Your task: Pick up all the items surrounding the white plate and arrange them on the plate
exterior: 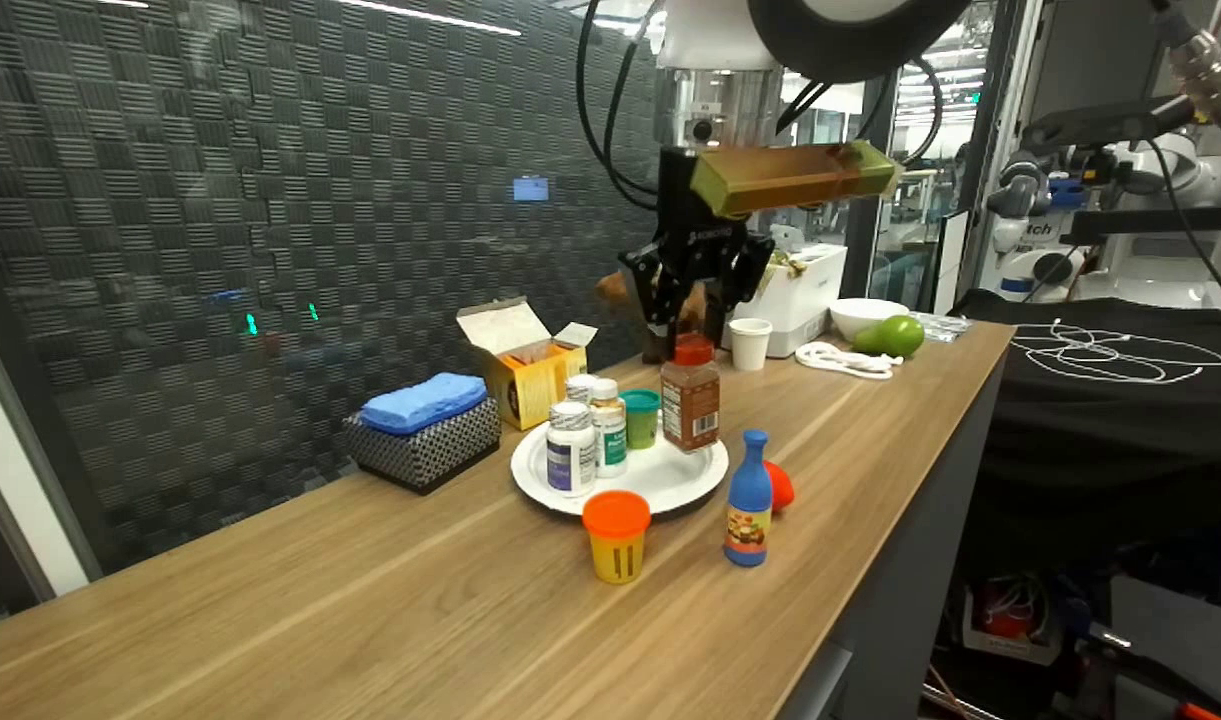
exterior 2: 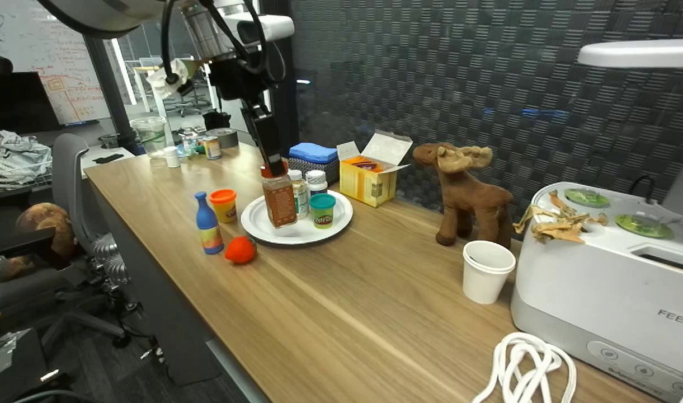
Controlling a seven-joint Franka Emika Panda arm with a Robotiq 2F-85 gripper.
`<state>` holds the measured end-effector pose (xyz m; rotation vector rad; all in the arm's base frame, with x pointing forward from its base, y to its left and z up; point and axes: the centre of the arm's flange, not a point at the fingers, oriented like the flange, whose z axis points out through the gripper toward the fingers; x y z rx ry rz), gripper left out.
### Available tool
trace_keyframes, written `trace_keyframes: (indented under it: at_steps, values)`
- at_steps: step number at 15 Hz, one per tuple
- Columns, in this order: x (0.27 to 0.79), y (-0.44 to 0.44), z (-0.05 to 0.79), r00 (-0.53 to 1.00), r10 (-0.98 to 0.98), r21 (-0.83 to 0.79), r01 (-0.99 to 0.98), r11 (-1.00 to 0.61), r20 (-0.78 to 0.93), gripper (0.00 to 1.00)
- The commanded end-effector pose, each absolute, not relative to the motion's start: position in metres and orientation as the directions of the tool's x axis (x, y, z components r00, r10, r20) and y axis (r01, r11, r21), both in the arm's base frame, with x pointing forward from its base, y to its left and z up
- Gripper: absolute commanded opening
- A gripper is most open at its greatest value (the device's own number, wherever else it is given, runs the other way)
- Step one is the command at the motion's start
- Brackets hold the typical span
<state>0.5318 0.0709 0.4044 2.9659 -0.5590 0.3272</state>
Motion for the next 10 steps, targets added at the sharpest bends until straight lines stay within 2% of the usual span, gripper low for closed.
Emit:
trace_keyframes:
  at_steps: [1,10]
  values:
    - [0.559,0.064,0.409,0.892,-0.360,0.034,-0.383,-0.923,0.273,0.24]
    - [0.578,0.042,0.392,0.873,-0.417,-0.017,-0.427,-0.904,0.252,0.24]
